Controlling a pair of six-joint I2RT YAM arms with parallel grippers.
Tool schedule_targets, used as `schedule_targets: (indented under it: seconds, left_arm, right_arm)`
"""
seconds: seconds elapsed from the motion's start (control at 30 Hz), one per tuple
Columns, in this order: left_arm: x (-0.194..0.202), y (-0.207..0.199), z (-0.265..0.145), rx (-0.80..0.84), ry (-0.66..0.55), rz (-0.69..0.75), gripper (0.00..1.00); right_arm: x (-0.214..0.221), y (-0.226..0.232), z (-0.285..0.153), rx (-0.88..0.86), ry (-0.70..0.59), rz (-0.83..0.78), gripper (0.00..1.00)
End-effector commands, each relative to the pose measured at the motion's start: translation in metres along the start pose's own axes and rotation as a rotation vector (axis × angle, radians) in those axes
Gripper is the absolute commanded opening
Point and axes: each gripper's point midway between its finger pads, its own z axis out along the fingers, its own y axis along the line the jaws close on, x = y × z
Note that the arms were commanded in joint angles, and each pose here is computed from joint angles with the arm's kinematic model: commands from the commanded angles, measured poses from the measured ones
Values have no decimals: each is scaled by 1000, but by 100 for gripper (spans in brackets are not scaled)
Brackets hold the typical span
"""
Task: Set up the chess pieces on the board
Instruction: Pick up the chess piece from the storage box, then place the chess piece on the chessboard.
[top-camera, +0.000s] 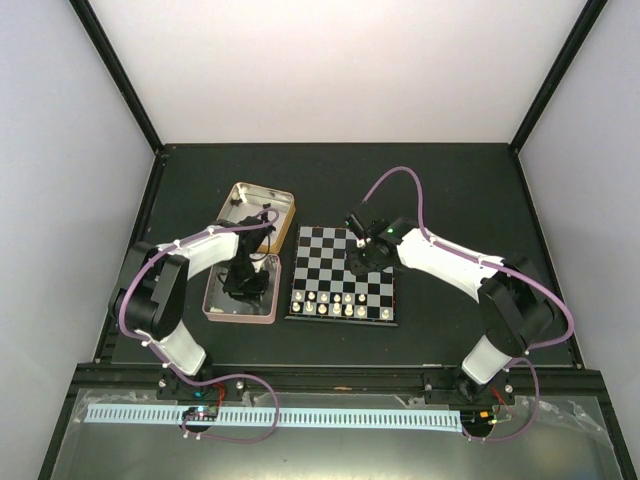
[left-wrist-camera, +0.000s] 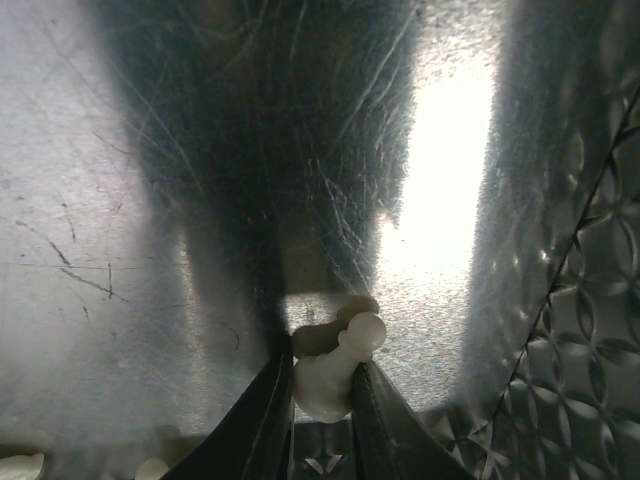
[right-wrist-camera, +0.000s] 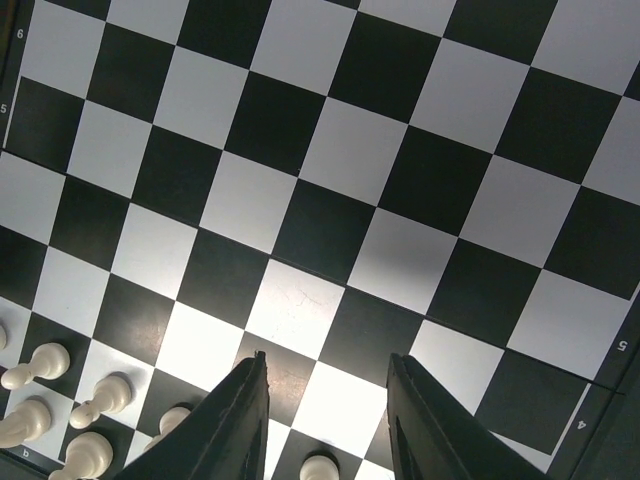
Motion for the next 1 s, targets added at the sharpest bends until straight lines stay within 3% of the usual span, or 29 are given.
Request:
schedule_targets:
  seconds: [0.0,0.3,0.47,0.57,0.73,0.97]
  left_arm:
    - [-12,-1,-10,0,-47,10,13]
    - [-26,-5,-53,22,-252,20,9]
    - [-32,-25,-96,130,-434,76,9]
    - [-37,-52,-133,271,-601,165,8]
    - [-35,-86,-190,438,-873,304,9]
    - [-16,-94,-237,432,-1138,463,9]
  right_arm:
    - [-18,4,-8,-17,-56,7,33]
    - [-39,23,-37,-168,-178,40,31]
    - [-52,56,-63,-371,-245,14,32]
    - [-56,84,-81,-528,-230,-9,35]
    - [-69,131,-127,-810,-229,-40,51]
    - [-101,163,-169,-867,-319,-72,60]
